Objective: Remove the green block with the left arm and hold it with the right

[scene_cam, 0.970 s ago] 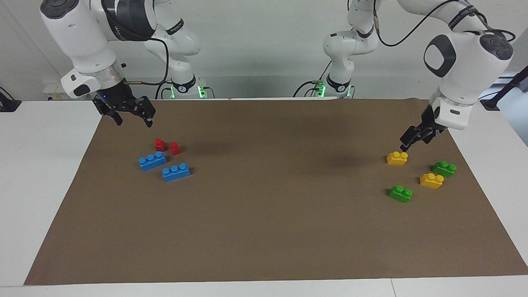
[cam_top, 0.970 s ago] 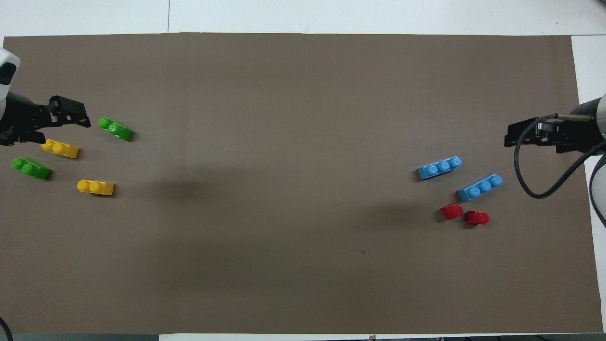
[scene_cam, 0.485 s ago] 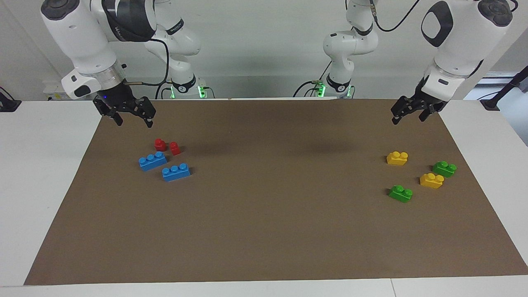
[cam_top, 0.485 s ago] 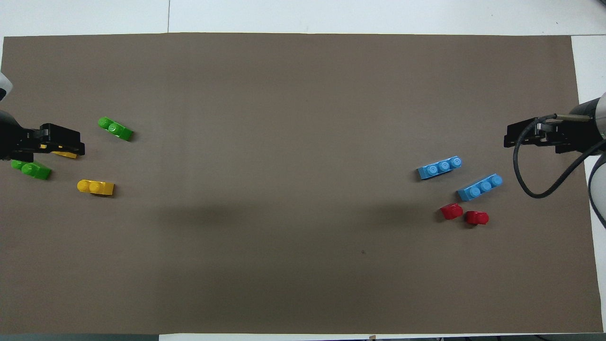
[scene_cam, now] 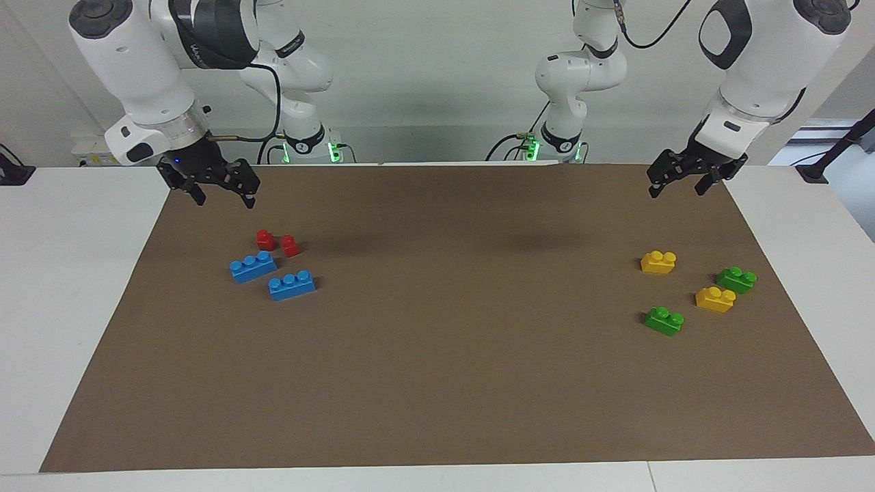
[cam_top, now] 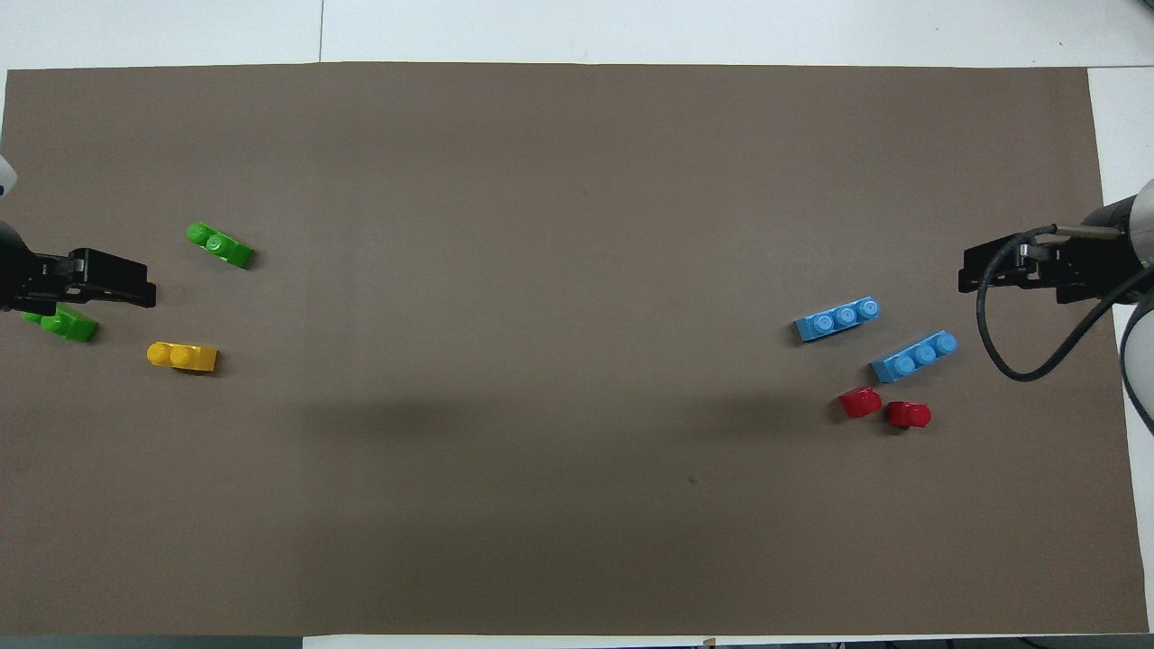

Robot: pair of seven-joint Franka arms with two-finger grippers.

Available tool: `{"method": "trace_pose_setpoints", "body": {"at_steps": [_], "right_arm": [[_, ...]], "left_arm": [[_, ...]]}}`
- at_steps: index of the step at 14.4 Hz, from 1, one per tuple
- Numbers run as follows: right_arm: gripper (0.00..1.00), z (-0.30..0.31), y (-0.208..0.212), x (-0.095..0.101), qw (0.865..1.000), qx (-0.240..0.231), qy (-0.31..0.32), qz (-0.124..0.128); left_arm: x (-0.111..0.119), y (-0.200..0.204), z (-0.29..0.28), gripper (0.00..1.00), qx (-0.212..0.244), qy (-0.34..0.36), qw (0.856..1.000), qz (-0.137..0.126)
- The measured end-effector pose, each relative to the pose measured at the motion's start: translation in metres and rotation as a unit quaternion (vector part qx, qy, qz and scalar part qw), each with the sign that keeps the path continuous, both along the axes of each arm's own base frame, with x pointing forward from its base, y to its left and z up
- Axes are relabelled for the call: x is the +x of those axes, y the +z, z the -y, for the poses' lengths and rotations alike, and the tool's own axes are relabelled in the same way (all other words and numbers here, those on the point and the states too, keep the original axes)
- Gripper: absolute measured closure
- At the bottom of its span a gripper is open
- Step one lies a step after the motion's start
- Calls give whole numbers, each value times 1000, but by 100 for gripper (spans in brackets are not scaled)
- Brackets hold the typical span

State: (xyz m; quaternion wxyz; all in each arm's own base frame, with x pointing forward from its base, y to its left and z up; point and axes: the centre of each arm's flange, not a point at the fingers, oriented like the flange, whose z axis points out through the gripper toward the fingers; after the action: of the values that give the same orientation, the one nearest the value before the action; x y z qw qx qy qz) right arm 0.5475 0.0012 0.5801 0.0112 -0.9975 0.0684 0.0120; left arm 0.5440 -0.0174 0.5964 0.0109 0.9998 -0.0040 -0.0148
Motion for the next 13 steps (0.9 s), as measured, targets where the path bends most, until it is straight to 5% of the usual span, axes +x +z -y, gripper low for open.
{"method": "trace_pose_setpoints", "body": {"at_steps": [13], "right_arm": [[0, 3, 0, 0, 1000, -17, 26, 0]], "left_arm": [[0, 0, 0, 0, 1, -1, 1000, -1]]}}
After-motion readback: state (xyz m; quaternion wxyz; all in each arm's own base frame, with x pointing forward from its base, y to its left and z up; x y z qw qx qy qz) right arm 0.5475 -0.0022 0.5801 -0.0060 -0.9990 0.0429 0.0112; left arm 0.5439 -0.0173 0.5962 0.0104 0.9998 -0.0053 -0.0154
